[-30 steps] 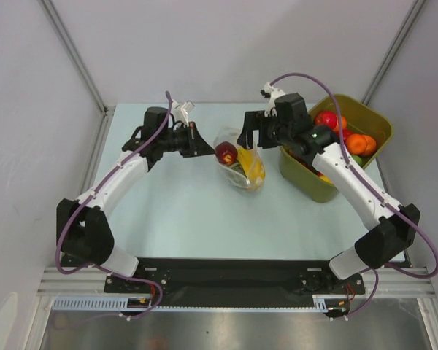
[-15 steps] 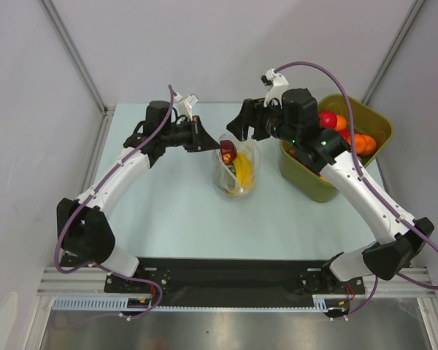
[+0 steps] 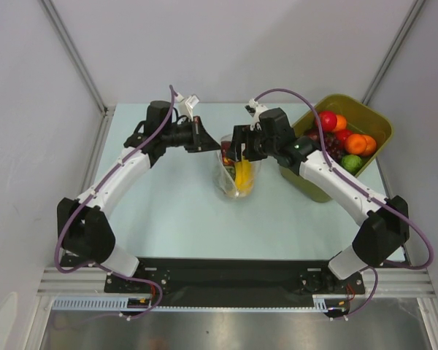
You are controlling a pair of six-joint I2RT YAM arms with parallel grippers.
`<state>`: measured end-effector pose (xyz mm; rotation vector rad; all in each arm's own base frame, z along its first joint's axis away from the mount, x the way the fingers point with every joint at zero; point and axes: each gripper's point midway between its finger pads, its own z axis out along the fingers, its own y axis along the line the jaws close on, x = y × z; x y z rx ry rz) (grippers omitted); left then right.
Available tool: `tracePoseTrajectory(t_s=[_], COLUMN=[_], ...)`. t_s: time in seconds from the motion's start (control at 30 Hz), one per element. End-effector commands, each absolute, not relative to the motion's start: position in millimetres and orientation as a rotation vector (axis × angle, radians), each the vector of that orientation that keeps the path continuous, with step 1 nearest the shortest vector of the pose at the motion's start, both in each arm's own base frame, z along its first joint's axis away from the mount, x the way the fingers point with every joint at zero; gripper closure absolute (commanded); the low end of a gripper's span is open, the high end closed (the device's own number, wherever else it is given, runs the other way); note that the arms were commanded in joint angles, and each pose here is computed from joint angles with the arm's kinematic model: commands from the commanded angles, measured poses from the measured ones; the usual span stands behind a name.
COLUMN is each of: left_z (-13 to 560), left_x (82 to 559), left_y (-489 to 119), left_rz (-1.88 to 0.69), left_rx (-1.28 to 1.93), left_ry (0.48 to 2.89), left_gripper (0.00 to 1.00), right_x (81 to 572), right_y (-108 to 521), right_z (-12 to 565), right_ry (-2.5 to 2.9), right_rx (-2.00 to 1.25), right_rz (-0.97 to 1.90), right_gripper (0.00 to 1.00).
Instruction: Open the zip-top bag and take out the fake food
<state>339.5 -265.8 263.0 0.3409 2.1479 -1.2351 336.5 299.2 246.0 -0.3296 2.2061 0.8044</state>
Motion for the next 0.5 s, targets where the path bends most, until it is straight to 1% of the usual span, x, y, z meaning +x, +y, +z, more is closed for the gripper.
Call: tracePoseTrajectory(t_s=[0.0,0.17,0.43,0.47], left_z=[288,288,286,285], left_x=[340,340,337,337], left_y=[-273,-274,-277,-276], left_rz=[-1.266,-1.277,-1.3,-1.299], left_rx=[0.397,0.406,0.424,0.426], left_ry=[2.081,2.084,2.102,2.103], left_gripper=[1.0,1.0,1.0,1.0], right_x=[343,350,364,368], right_y=[300,307,307,310], right_z=[251,242,209,215], right_ry=[2.175,2.147,2.122,2.08], right_rx=[-0.297,-0.28,-0.257,-0.259], right_rz=[0.779,0.761,0.696,0.709], right_gripper=[0.27,0.19,0.14,0.14])
